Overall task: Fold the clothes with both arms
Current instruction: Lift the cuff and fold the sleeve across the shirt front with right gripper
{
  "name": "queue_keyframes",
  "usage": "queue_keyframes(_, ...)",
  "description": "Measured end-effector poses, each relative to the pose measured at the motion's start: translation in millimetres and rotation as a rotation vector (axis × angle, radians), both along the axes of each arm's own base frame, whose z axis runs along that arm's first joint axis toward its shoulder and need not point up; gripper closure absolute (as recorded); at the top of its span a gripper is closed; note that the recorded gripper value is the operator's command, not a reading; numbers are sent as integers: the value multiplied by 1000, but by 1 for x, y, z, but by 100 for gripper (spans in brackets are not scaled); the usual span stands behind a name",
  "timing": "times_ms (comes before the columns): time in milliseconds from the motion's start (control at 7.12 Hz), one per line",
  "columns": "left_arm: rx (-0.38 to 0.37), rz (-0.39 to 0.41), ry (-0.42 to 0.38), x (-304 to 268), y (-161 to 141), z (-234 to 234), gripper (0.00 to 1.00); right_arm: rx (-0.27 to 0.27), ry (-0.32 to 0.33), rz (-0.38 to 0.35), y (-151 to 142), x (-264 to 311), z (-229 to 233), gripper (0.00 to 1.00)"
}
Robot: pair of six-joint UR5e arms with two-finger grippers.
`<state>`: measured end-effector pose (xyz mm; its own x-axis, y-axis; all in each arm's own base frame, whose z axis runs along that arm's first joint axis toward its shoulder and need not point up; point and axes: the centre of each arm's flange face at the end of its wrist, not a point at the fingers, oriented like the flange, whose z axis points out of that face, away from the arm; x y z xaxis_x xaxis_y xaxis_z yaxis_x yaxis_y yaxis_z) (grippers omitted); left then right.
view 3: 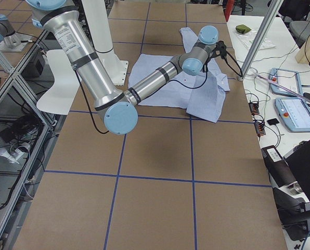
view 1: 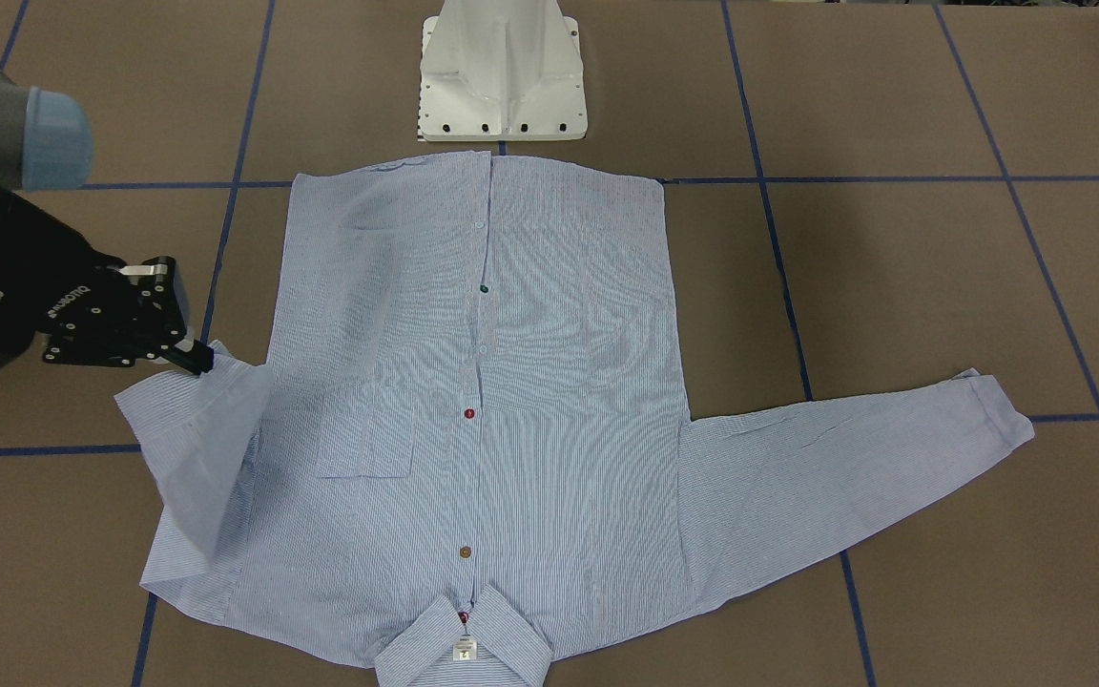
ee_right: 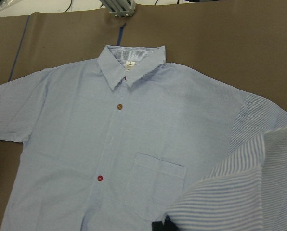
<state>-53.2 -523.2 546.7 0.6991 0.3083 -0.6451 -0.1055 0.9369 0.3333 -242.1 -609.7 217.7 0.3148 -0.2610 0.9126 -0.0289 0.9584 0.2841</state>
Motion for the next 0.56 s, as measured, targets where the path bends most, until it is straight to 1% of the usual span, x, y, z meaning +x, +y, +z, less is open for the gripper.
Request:
queue_keyframes(281, -3, -1, 0, 0, 0, 1, 0, 26, -14, -47, -10, -49, -45, 100)
queue_keyframes(562, -5, -1, 0, 0, 1, 2, 0, 51, -7, -58, -7, -85, -65, 100)
